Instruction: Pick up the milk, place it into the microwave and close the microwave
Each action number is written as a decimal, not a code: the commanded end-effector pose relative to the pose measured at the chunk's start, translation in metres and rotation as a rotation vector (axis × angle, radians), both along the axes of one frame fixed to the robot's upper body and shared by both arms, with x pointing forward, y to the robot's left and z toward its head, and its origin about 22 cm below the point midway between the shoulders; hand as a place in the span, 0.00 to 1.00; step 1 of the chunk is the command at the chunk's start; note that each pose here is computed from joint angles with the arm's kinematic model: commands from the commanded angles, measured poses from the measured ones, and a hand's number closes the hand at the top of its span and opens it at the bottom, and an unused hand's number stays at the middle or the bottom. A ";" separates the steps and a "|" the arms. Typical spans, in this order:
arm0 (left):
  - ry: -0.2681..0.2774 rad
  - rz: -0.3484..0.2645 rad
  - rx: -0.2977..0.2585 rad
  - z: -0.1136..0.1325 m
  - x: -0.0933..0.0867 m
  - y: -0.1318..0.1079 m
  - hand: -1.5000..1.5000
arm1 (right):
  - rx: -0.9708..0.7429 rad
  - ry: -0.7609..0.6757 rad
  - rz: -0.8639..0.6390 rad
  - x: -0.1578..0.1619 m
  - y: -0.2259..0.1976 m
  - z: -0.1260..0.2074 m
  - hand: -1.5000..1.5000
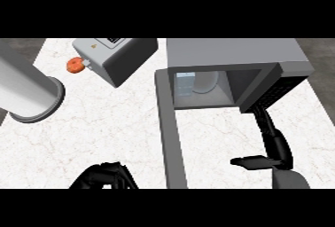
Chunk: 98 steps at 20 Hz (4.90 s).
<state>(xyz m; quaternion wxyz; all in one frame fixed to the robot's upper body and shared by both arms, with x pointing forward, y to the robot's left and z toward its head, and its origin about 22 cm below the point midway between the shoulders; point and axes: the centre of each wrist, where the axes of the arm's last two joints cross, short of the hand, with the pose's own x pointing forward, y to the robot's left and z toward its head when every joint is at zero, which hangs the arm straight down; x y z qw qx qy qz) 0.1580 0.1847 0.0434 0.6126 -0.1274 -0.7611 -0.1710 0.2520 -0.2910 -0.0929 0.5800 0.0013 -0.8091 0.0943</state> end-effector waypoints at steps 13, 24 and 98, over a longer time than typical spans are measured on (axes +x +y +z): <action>0.127 -0.348 0.266 -0.076 0.090 -0.090 1.00 | -0.032 -0.092 -0.088 -0.094 -0.067 0.067 0.00; 0.095 -0.319 0.324 -0.102 0.072 -0.152 1.00 | 0.023 -0.198 0.046 -0.093 -0.084 0.110 0.00; -0.068 0.176 -0.247 0.000 0.197 -0.175 1.00 | -0.177 -0.336 0.183 -0.021 -0.144 0.284 0.00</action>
